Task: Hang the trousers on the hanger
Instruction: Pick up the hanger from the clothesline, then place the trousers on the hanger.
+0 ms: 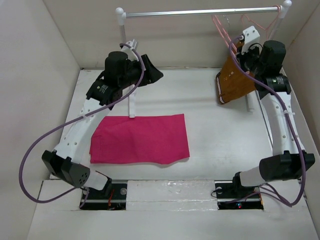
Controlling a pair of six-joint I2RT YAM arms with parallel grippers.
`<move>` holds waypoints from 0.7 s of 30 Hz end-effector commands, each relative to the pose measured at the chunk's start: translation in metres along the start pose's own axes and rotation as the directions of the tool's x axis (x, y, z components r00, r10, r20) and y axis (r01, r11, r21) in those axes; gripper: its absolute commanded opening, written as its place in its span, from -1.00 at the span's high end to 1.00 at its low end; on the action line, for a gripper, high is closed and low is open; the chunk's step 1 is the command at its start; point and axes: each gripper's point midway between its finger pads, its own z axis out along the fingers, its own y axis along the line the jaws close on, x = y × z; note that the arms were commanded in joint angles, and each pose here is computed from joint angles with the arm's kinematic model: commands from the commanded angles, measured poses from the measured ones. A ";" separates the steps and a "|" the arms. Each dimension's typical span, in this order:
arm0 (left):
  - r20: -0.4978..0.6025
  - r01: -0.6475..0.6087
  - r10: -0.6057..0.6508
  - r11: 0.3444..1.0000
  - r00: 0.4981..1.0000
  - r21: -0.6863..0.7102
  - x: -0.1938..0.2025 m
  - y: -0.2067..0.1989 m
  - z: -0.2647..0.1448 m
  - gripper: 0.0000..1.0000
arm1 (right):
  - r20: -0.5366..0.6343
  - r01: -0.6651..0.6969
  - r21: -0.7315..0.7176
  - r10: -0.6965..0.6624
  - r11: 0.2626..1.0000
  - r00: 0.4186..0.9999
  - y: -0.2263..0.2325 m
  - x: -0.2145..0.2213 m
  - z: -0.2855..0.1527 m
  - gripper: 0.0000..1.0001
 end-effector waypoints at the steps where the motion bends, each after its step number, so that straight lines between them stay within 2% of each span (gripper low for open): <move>1: -0.024 -0.003 0.005 0.995 1.000 0.102 -0.014 -0.035 0.011 -0.05 | 0.083 0.049 0.085 -0.056 0.995 0.995 -0.008 -0.029 -0.005 1.00; 3: -0.004 -0.012 0.013 0.993 1.000 0.118 -0.022 -0.047 0.010 -0.05 | 0.087 0.059 0.083 -0.067 0.995 0.994 0.000 -0.033 -0.008 1.00; 6: -0.024 -0.032 0.036 0.989 0.999 0.147 -0.008 -0.076 0.025 -0.08 | 0.058 0.053 0.050 -0.056 0.997 0.997 0.026 -0.015 -0.008 1.00; 7: -0.042 -0.036 0.044 0.983 0.998 0.180 0.001 -0.096 0.032 -0.08 | 0.043 0.051 0.005 -0.051 0.999 0.998 0.052 -0.005 -0.010 1.00; 10: -0.036 -0.003 0.010 0.982 0.999 0.191 0.009 -0.113 0.049 -0.08 | 0.040 0.030 -0.031 -0.028 0.999 0.999 0.086 0.003 -0.020 1.00; 11: -0.043 0.006 0.002 0.979 0.999 0.202 0.015 -0.119 0.052 -0.08 | 0.005 0.008 -0.057 -0.008 0.998 1.000 0.101 0.021 -0.020 1.00; 15: -0.023 0.058 -0.055 0.980 0.998 0.189 0.021 -0.119 0.072 -0.06 | -0.011 -0.045 -0.081 0.044 0.996 0.999 0.129 0.037 -0.034 1.00; 21: -0.072 0.113 -0.104 0.985 0.992 0.129 0.048 -0.107 0.105 -0.01 | -0.018 -0.054 -0.104 0.052 0.993 0.998 0.151 0.044 -0.051 1.00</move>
